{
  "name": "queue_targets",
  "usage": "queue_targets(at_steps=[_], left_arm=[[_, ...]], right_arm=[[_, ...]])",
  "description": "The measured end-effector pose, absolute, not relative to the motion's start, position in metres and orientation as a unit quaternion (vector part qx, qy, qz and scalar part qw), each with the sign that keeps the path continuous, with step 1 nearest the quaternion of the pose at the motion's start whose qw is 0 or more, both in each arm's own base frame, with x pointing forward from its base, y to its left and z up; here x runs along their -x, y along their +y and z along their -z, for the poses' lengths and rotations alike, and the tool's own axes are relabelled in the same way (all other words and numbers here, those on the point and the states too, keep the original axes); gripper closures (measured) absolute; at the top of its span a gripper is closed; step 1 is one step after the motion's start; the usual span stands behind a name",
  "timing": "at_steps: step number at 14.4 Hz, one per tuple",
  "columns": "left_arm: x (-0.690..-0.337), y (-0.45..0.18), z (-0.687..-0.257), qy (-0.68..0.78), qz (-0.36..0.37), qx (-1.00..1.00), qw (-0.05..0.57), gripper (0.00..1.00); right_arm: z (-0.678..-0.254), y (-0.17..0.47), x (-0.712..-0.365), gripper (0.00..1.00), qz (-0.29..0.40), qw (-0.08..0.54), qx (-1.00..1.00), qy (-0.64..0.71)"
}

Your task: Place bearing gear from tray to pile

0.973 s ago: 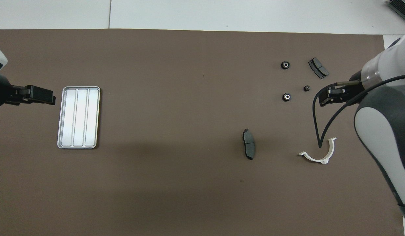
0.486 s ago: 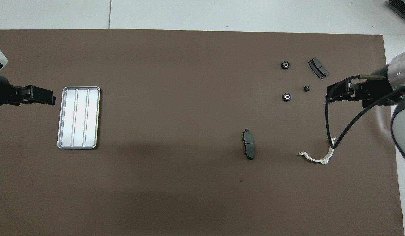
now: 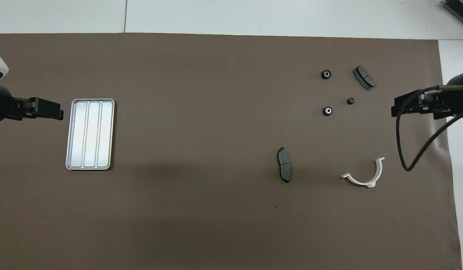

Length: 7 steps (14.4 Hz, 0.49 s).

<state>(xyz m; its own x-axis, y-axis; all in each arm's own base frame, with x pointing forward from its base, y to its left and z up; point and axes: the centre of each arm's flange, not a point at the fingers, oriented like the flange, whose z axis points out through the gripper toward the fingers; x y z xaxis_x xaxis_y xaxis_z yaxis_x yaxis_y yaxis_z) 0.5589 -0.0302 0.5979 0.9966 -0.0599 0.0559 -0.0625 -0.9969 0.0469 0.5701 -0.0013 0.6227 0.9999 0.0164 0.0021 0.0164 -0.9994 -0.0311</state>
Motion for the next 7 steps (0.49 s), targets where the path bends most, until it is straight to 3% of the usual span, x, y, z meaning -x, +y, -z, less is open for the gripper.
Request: queue_targets(at_steps=[7], left_arm=[[-0.559,-0.03,-0.598,-0.031,-0.027,-0.999,0.024,0.0]], right_arm=[[-0.623,-0.073,-0.566,0.0,0.003,0.011,0.999,-0.038]])
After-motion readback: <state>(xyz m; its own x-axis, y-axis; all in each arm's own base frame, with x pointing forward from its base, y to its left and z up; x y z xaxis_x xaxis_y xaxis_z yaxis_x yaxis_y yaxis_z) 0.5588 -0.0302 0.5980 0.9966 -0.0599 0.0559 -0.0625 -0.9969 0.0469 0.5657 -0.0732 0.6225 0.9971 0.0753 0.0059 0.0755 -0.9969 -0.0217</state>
